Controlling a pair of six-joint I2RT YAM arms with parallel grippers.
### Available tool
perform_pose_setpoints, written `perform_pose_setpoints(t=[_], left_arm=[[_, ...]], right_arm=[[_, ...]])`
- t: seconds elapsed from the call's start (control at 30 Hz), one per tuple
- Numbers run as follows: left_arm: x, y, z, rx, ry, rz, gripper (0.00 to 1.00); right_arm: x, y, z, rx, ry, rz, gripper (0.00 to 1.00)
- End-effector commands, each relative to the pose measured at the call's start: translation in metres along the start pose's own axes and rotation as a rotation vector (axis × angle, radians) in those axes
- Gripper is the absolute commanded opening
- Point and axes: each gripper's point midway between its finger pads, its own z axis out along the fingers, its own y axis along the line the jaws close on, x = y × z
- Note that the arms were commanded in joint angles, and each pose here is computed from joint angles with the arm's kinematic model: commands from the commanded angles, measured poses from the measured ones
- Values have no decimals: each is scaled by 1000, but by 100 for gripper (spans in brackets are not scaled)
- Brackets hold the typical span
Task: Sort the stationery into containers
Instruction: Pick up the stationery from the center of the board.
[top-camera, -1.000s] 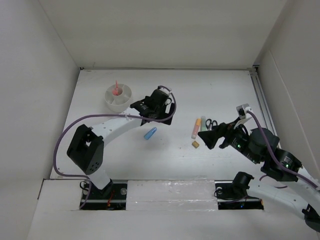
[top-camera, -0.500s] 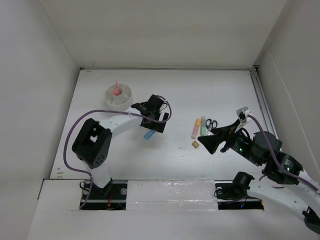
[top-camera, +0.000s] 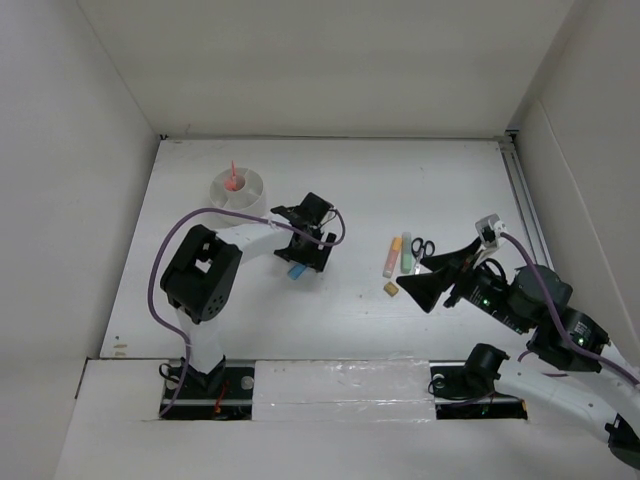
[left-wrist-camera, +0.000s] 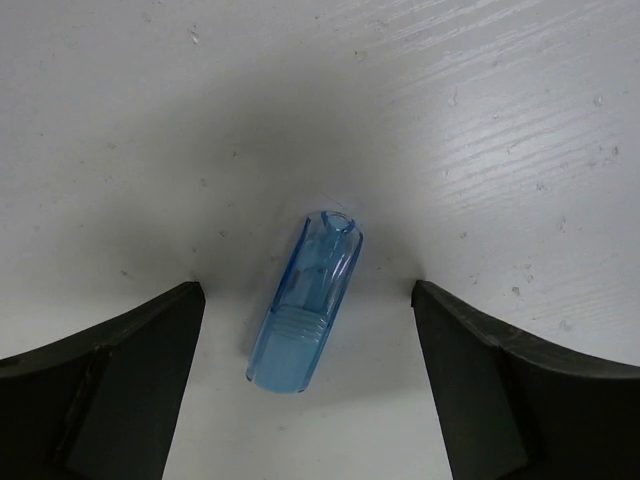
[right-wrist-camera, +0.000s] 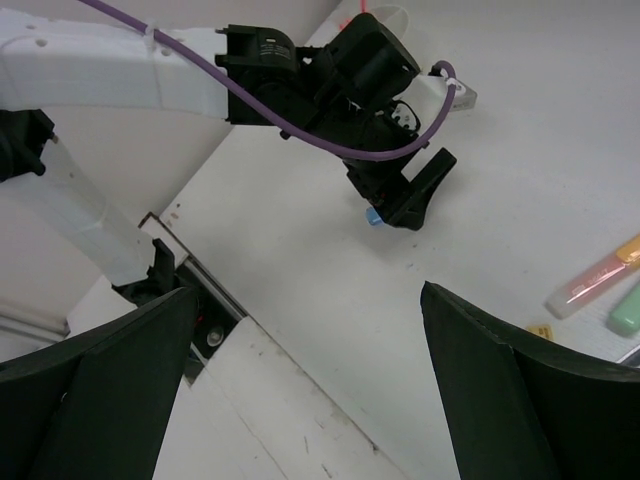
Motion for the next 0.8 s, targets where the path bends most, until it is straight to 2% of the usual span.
perform_pose_setpoints(t=[0.0,0.13,0.27,0.3,0.33,0.4,0.5,0.67,0.7,0.77], left_arm=[[25,-4,12,13,111,-3,78],[38,-1,16,4,150,0,59],[44,-4,21,19,177,-1,25],[47,-5,23,27,189,-1,4],[43,-8,22,39,181,-2,0],[40,-12,21,60,176,-4,0],[11,-25,9,116,116,-8,0],[-76,-31,-53,158,-141,-74,0],[-108,-34,-73,170,-228,-77,0],[-133,-31,-103,149,-301,-97,0]], right_arm=[[-10,11,-2,-56,-46,-12,99],[-10,11,-2,-56,-47,-12,99],[-10,11,-2,-56,-47,-12,99],[-10,11,-2,-56,-47,-12,99],[-10,11,-2,-56,-47,-12,99],[-10,11,-2,-56,-47,-12,99],[-15,13,-5,-64,-62,-10,99],[-19,10,-7,-44,-73,-9,99],[-19,10,-7,-44,-73,-9,98],[-16,7,-4,-26,-63,-11,98]])
